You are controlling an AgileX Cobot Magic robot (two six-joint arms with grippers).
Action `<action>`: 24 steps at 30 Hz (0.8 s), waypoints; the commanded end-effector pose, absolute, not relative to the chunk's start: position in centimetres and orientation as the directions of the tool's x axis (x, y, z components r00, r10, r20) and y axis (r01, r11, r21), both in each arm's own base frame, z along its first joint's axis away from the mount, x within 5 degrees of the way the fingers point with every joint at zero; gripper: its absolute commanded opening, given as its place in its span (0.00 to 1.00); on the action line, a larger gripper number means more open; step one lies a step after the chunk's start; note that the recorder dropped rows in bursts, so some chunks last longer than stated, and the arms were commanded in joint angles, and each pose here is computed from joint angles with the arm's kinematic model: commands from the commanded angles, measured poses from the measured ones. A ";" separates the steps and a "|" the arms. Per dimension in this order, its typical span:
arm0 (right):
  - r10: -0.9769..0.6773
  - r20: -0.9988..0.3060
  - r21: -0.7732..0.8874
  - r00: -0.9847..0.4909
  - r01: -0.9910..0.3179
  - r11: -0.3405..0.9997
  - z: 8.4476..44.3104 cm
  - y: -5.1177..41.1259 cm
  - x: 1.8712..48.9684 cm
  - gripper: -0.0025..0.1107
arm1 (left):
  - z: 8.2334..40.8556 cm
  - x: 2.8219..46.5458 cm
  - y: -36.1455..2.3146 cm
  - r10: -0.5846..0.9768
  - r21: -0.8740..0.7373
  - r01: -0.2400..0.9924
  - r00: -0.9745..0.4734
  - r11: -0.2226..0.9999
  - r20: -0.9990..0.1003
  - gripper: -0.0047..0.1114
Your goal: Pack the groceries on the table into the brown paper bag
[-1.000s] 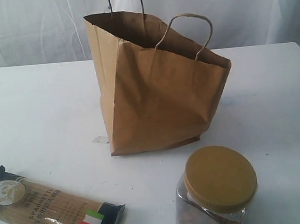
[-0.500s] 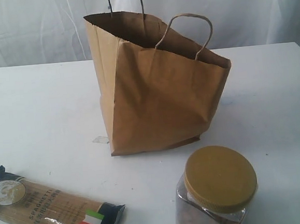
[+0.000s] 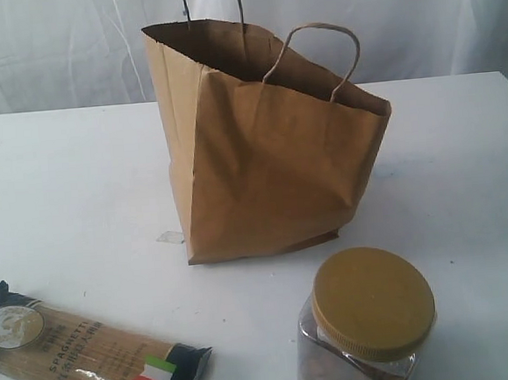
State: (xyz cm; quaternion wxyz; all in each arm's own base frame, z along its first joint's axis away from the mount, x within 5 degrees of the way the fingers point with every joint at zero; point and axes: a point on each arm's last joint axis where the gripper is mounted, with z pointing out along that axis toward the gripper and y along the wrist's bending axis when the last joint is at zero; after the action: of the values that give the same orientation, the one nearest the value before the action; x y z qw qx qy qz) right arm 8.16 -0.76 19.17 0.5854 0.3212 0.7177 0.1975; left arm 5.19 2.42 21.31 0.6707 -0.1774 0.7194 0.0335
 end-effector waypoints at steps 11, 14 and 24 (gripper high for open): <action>0.854 -0.393 0.915 0.341 0.238 0.326 20.4 -3.6 7.7 0.02 | 17.3 4.8 3.3 -0.279 -0.172 -0.439 -0.191 0.882 -0.941 0.04; 0.815 -0.395 0.917 0.424 0.231 0.324 20.7 -4.3 7.4 0.02 | 17.3 4.9 3.2 -0.276 -0.172 -0.433 -0.189 0.885 -0.942 0.04; 0.678 -0.539 0.626 0.500 -0.301 0.720 33.4 -1.3 6.8 0.02 | 17.2 5.0 2.8 -0.372 -0.278 -0.409 -0.169 0.869 -0.913 0.04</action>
State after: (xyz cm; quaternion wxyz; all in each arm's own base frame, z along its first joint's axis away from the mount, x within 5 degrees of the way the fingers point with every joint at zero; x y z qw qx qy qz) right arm 7.63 -3.58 27.20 0.7207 0.4600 0.3987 0.3318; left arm 5.01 2.84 17.26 0.5900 -0.2519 0.7668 0.0218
